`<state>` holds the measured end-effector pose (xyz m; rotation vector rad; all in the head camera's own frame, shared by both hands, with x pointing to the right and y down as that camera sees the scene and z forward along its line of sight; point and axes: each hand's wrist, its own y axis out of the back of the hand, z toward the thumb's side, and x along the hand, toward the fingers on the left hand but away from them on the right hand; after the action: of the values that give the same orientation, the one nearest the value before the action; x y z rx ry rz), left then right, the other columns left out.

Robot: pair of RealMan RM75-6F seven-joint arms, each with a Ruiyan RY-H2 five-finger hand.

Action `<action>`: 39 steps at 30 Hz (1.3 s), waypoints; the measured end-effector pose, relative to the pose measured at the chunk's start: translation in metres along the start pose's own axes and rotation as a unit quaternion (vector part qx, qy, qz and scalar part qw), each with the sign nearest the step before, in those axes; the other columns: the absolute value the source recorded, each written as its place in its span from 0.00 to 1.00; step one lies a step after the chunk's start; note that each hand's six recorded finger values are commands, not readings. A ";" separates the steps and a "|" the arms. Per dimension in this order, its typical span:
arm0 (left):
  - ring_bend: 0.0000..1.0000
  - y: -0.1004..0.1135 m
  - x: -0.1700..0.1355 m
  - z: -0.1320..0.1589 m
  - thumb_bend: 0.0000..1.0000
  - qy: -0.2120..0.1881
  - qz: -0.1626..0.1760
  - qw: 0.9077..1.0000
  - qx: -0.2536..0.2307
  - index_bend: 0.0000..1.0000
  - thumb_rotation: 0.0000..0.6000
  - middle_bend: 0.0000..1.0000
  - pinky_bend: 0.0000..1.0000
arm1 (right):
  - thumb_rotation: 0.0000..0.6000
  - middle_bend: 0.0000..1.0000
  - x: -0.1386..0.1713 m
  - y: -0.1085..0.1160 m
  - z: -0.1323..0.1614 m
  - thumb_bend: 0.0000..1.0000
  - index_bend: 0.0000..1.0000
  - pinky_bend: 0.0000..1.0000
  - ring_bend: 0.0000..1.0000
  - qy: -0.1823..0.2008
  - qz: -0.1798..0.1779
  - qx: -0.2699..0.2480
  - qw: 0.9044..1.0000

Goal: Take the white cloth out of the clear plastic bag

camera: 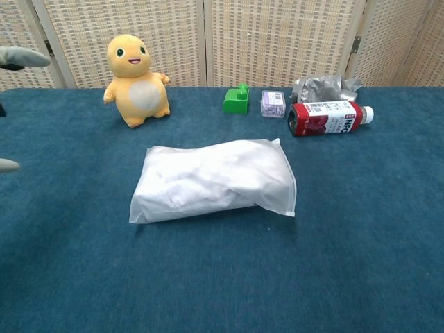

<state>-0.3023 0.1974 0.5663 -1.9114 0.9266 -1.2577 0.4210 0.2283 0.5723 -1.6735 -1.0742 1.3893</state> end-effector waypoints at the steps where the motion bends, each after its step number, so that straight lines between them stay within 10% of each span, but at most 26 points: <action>1: 0.00 -0.001 0.006 0.007 0.00 -0.005 -0.002 1.000 0.004 0.00 1.00 0.00 0.26 | 1.00 0.22 0.000 0.000 0.000 0.02 0.00 0.46 0.26 0.000 0.001 0.001 1.000; 22: 0.00 -0.057 0.089 0.121 0.00 -0.094 -0.105 0.990 0.034 0.00 1.00 0.00 0.07 | 1.00 0.22 -0.004 -0.005 -0.001 0.02 0.00 0.45 0.26 0.005 0.010 -0.003 1.000; 39: 0.00 -0.096 0.113 0.114 0.00 -0.067 -0.154 0.984 0.058 0.00 1.00 0.00 0.04 | 1.00 0.23 -0.008 -0.012 0.006 0.02 0.00 0.45 0.26 0.010 0.026 0.000 1.000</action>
<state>-0.1441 0.1704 0.6621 -2.0718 0.4909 -1.3037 0.4126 0.2259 0.5853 -1.7229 -1.0261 1.4012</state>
